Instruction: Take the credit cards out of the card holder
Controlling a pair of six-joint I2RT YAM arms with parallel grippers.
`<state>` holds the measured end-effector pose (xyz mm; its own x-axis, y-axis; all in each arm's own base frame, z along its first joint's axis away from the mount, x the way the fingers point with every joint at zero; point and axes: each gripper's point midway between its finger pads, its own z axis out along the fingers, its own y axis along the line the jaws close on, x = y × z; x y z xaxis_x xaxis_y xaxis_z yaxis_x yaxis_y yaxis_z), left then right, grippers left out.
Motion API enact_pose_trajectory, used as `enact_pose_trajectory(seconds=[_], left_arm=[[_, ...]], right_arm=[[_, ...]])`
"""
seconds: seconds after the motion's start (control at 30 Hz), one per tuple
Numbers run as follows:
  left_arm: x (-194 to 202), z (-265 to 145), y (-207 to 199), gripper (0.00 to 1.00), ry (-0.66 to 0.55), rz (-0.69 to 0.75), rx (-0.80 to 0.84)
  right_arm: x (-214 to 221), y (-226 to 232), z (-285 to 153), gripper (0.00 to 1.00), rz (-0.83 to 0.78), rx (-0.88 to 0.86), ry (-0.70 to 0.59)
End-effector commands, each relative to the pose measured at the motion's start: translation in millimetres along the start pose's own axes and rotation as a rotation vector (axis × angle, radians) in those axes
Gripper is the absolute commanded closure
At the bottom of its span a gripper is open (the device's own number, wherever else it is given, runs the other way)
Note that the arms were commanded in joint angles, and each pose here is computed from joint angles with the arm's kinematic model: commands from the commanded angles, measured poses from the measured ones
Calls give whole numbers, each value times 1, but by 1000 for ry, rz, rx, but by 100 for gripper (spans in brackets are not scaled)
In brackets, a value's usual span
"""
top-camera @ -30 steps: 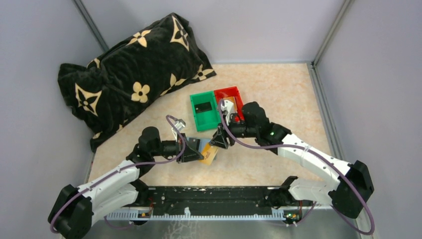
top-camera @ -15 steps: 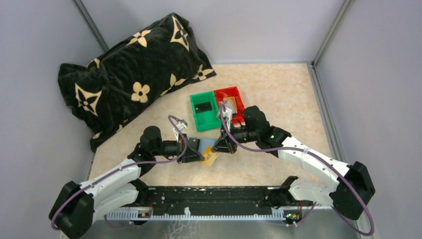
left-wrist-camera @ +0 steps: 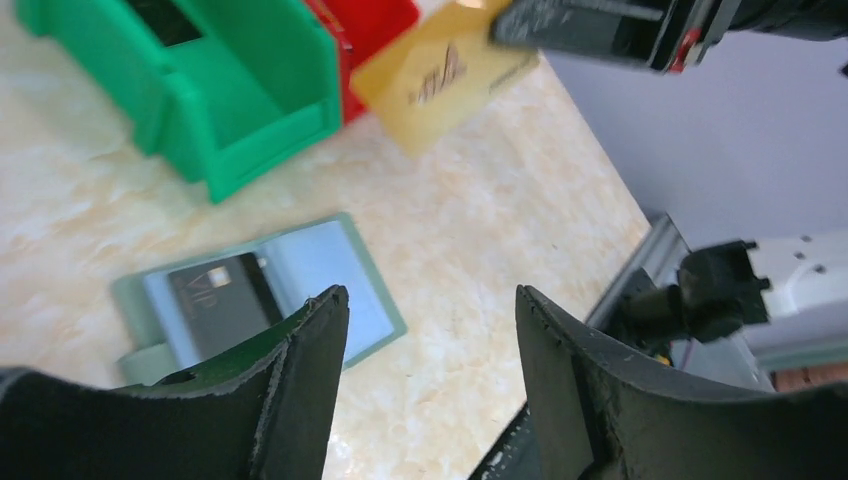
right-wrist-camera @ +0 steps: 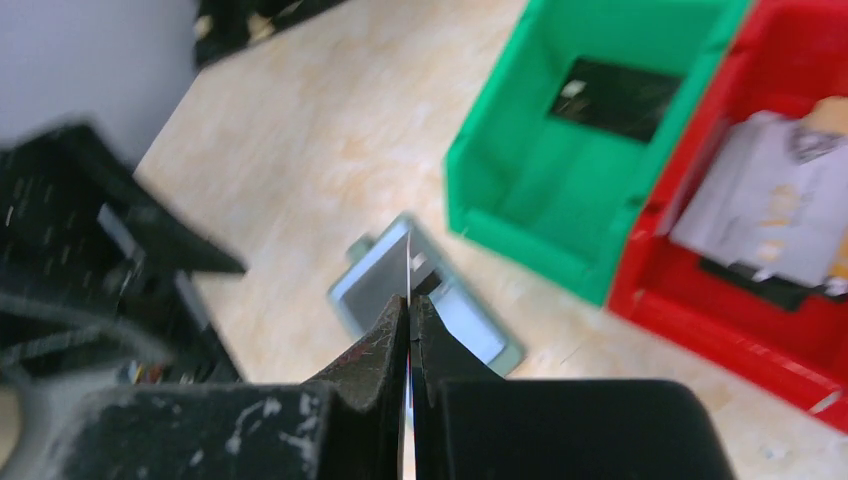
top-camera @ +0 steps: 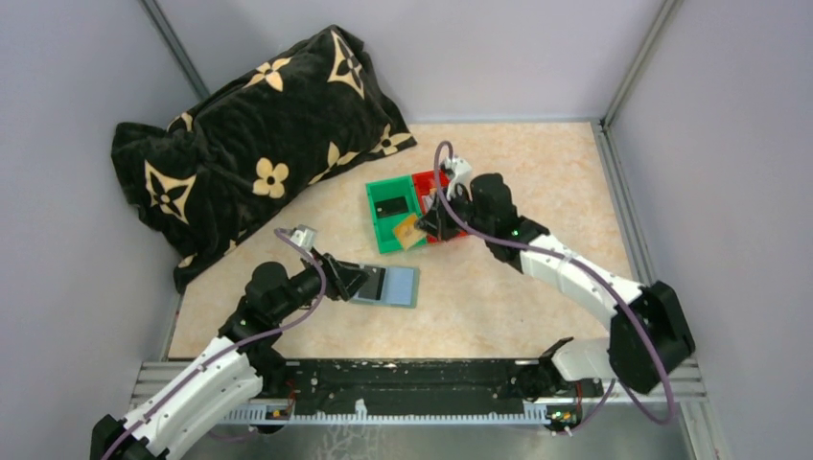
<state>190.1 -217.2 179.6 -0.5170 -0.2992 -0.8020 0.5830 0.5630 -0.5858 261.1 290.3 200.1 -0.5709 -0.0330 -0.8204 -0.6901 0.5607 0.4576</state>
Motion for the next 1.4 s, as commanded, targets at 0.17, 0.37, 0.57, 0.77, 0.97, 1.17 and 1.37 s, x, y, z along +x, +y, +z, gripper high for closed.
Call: enact_pose_trajectory(seconds=[0.17,0.37,0.57,0.77,0.97,1.17,1.37], left_arm=[[4,-11,45,32,-83,-60,-222],[6,-12,51,33,-72,-37,-245],[8,-15,54,33,-87,-39,-255],[9,-15,57,33,-93,-38,-267],[10,-13,52,33,-64,-15,-237],[11,-16,52,33,-56,-6,-245],[14,-18,55,33,-50,-4,-257]], right_arm=[[-109,-59,54,100,65,298,-260],[-103,-96,93,100,127,420,-207],[-83,-100,118,100,125,440,-145],[-65,-98,133,100,140,420,-111],[-57,-100,151,100,145,405,-81],[-51,-104,166,100,150,398,-65],[-42,-110,177,100,161,394,-47]])
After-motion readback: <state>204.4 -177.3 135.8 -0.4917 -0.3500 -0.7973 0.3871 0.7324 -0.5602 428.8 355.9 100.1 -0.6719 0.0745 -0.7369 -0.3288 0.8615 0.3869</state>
